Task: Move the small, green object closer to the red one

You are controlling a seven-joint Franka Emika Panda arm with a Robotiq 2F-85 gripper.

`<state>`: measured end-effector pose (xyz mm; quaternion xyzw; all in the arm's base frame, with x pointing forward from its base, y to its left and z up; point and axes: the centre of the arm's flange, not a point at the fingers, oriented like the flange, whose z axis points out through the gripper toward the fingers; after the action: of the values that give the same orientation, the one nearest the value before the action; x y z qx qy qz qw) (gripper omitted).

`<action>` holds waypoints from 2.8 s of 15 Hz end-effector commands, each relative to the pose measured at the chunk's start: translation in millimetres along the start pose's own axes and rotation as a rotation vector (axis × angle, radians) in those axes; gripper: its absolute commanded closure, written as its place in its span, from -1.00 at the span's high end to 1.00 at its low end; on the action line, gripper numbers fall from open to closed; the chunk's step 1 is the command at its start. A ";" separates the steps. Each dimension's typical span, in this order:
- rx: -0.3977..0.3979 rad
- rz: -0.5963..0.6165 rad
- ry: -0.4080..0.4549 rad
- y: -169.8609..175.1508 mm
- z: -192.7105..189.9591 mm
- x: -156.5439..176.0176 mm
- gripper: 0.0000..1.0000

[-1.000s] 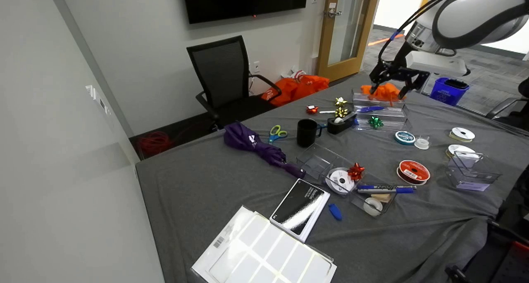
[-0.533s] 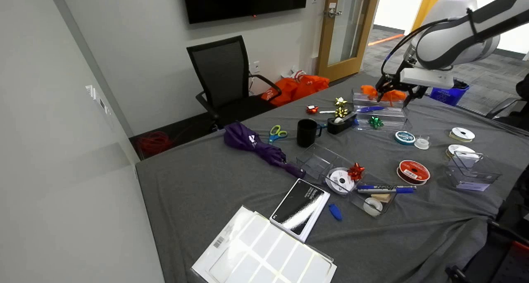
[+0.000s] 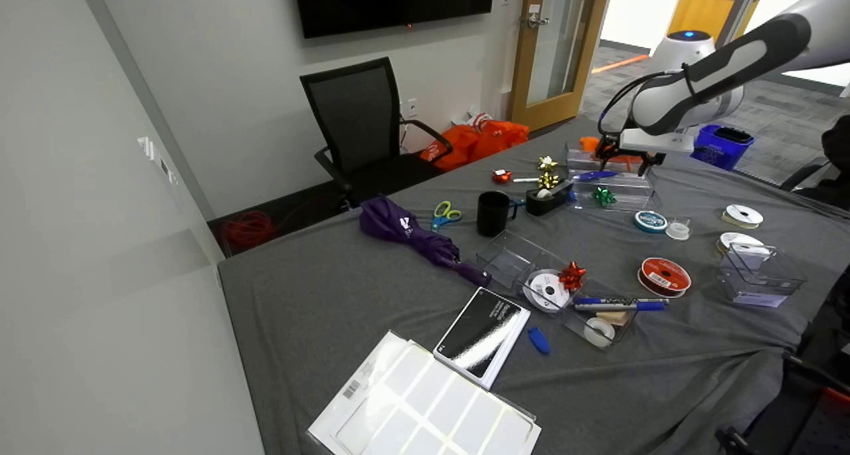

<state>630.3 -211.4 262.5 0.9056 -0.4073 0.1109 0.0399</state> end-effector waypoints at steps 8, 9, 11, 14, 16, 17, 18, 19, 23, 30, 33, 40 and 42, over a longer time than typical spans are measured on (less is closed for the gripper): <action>-0.059 -0.029 0.072 -7.4 81.3 65.0 1.00; -0.069 -0.033 0.075 -3.4 86.9 69.0 1.00; -0.080 -0.040 0.075 3.7 96.7 76.1 1.00; -0.082 -0.027 0.067 8.6 93.4 64.7 1.00; -0.079 -0.030 0.071 10.0 93.1 68.3 1.00; -0.078 -0.030 0.072 9.4 92.1 69.1 1.00; -0.077 -0.031 0.073 8.6 91.5 69.4 1.00; -0.070 -0.064 0.067 8.4 88.6 66.5 1.00; -0.029 -0.124 0.039 5.5 97.9 56.6 1.00; -0.045 -0.139 -0.019 -2.8 124.7 50.0 1.00; -0.054 -0.126 -0.027 -2.8 136.1 47.3 0.47; -0.077 -0.051 -0.019 1.3 145.5 49.4 -0.54; -0.075 -0.045 -0.015 2.9 143.9 49.8 -0.82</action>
<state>679.8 -268.3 135.0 0.9168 -0.3815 0.0914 0.0748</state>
